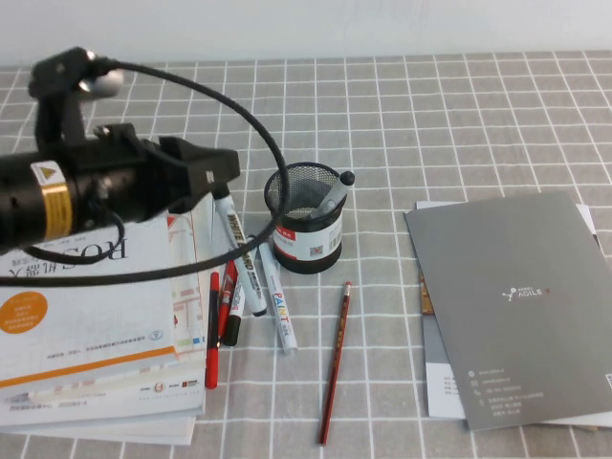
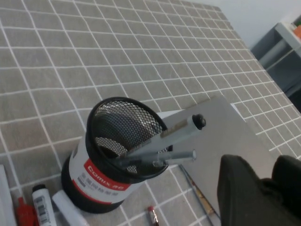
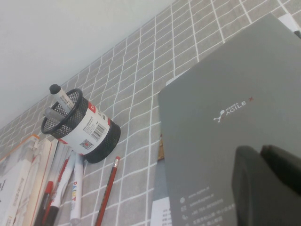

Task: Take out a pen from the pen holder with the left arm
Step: 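Take a marker out of the pen holder and lay it on the table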

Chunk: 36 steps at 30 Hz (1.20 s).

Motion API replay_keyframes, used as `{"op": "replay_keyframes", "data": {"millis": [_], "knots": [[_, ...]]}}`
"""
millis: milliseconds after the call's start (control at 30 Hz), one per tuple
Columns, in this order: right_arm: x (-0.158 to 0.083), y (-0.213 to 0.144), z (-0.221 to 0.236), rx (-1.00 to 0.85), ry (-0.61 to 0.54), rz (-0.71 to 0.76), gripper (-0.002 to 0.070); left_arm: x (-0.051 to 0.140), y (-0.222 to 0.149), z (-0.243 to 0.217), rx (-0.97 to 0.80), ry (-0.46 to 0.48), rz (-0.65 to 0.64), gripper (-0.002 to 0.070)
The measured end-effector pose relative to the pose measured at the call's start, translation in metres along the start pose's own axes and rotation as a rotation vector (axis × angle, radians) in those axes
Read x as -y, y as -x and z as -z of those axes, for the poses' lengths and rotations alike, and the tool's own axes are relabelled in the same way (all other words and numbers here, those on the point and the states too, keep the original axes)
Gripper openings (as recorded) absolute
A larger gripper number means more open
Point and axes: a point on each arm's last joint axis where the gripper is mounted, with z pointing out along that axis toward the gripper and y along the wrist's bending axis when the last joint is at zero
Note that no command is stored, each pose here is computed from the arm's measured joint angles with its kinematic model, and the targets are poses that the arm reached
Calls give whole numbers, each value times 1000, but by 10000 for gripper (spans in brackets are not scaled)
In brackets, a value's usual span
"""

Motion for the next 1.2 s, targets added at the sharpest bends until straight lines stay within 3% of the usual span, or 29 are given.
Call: {"op": "replay_keyframes", "data": {"millis": [333,633,800,1000,1200], "knots": [[0,0,0,0,0,0,-13,-9,3,-10,63,0,3,106],[0,0,0,0,0,0,-13,-42,-19,-25,30,-32,194,106],[0,0,0,0,0,0,-13,-52,-25,-31,11,-11,156,106],[0,0,0,0,0,0,-13,-64,-13,-30,149,114,134,106],[0,0,0,0,0,0,-13,-83,-12,-28,187,440,31,106]]}}
